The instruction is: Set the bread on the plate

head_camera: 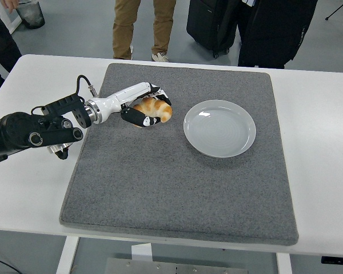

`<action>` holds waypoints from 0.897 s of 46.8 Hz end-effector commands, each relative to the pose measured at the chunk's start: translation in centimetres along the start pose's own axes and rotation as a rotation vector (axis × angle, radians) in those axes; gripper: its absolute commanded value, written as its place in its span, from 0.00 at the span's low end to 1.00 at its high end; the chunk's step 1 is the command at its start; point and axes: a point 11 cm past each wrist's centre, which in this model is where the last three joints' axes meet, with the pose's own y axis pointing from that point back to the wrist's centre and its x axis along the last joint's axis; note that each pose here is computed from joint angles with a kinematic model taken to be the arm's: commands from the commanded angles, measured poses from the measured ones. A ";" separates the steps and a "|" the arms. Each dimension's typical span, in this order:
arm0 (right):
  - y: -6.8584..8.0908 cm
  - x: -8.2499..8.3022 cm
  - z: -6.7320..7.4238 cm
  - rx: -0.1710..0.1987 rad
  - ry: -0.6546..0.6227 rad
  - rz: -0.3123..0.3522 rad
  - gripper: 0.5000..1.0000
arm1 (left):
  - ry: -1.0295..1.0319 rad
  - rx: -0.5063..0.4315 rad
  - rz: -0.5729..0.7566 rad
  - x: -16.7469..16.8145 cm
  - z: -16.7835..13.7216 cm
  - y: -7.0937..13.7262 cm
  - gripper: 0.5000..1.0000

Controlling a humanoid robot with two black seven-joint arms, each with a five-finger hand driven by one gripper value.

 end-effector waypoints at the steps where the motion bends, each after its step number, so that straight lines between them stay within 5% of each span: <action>1: 0.0 0.0 0.0 -0.001 0.000 0.000 0.90 | -0.001 0.003 0.003 0.1 -0.1 0.1 0.00; 11: 0.0 0.0 0.0 -0.001 0.000 0.000 0.90 | -0.032 0.048 0.068 2.5 -1.7 1.5 0.00; 22: 0.0 0.0 0.0 -0.001 0.000 0.000 0.90 | -0.113 0.075 0.187 9.4 -1.7 3.7 0.00; 42: 0.0 0.0 0.0 -0.001 0.000 0.000 0.91 | -0.250 -0.076 0.297 18.5 7.5 2.0 0.00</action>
